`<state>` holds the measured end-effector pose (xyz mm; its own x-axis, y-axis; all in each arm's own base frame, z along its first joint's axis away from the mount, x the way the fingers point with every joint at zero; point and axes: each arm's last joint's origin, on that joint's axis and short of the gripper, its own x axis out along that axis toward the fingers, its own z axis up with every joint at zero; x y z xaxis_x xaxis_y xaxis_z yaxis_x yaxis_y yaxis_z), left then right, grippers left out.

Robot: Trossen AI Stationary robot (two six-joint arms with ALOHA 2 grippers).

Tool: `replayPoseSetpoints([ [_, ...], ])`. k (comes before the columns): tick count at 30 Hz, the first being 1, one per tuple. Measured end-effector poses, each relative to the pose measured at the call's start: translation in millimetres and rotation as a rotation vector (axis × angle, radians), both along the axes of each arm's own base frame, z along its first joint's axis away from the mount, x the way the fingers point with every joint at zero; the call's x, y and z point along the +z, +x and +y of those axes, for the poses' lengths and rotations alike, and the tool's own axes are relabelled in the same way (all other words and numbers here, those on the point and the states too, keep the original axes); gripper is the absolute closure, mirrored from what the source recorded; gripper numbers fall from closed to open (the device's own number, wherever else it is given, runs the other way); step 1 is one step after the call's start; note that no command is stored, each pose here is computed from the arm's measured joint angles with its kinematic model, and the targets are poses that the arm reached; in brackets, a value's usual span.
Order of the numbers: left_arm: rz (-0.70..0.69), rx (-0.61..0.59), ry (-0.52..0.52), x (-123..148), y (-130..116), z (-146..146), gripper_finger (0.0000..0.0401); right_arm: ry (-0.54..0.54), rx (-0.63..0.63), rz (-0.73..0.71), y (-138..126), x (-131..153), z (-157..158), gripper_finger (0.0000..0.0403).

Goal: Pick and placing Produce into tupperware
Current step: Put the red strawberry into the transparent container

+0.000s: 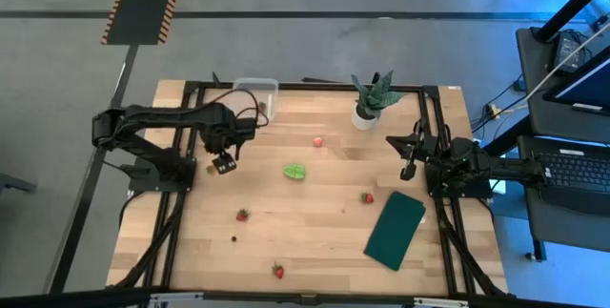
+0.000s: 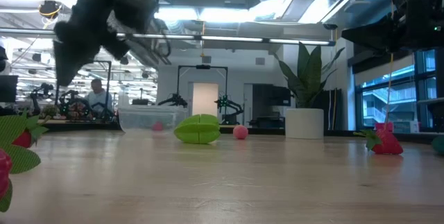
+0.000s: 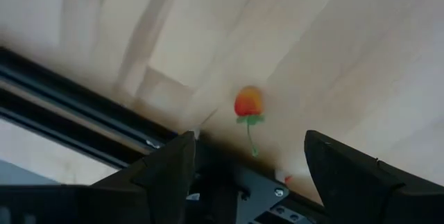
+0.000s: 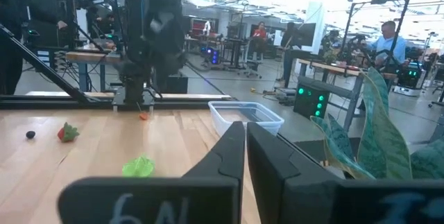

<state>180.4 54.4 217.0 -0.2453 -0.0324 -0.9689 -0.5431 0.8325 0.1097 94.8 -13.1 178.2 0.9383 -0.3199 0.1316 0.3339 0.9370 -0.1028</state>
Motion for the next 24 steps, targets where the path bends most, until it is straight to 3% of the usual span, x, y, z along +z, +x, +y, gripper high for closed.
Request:
replayPoseSetpoints([
  [7,0.101,0.049,-0.033,-26.2,-17.0,-5.5,0.0138,0.000,0.000,0.000,0.0,-0.1,0.0,0.0381],
  [24,0.038,0.072,-0.019,-50.9,-19.8,-6.6,0.0138,-0.002,0.000,-0.044,-0.7,4.2,0.0,0.0381],
])
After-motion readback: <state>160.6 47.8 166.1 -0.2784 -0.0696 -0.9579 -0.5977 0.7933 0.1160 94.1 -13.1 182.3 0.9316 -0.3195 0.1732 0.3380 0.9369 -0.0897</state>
